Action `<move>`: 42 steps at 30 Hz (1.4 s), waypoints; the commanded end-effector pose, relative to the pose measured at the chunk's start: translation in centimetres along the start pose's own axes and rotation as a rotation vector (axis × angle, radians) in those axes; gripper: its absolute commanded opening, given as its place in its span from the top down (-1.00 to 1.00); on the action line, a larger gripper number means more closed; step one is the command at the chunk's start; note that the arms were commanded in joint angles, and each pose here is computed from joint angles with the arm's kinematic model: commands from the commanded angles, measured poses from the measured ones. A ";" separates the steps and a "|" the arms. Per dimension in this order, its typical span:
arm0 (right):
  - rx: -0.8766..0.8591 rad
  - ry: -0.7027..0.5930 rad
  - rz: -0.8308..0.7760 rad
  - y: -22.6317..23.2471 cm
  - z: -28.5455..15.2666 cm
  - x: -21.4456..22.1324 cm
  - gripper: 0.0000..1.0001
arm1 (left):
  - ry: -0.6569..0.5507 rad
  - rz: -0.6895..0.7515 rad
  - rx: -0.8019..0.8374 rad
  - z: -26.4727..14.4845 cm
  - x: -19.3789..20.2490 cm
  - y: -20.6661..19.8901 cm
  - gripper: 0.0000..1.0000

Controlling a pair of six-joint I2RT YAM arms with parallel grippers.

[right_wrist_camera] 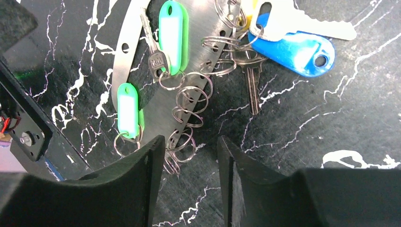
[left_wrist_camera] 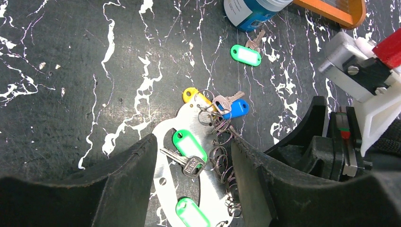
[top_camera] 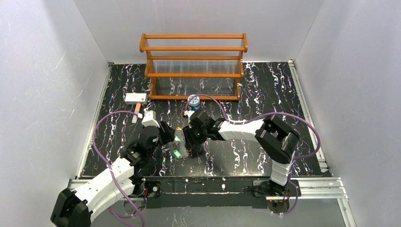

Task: Put the keys on the keyring

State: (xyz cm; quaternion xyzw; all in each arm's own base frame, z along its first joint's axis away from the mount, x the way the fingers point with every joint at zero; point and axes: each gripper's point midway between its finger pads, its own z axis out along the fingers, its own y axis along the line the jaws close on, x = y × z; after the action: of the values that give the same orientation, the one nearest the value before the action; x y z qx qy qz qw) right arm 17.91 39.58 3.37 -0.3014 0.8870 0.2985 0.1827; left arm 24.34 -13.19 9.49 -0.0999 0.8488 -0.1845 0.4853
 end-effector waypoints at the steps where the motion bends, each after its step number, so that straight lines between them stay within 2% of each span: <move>1: -0.026 0.042 0.010 0.8 0.6 0.5 -0.02 | 0.001 0.009 -0.010 0.1 0.2 0.4 -0.14; 6: -0.049 0.043 0.014 1.4 0.8 0.3 0.15 | 0.001 0.005 -0.009 0.2 0.3 0.4 -0.14; 19: 0.027 0.048 0.002 0.3 2.6 -0.2 0.01 | 0.020 0.005 0.001 0.3 0.8 0.3 -0.15; 29: 0.091 0.076 -0.053 -0.4 3.6 0.7 0.16 | 0.015 0.002 0.002 0.3 0.7 0.2 -0.15; 36: 0.256 0.085 -0.173 -2.0 4.5 1.4 0.03 | 0.017 0.004 0.004 0.3 0.7 0.2 -0.15; 42: 0.341 0.069 -0.219 -2.9 4.2 1.0 0.21 | 0.012 0.007 -0.003 0.2 0.6 0.4 -0.15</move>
State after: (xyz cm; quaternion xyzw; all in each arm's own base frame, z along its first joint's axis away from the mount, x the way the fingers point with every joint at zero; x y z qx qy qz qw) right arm 19.52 44.00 2.79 -0.3475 0.8757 0.2209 0.2523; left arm 24.10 -12.93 8.26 -0.0963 0.8589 -0.1735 0.4722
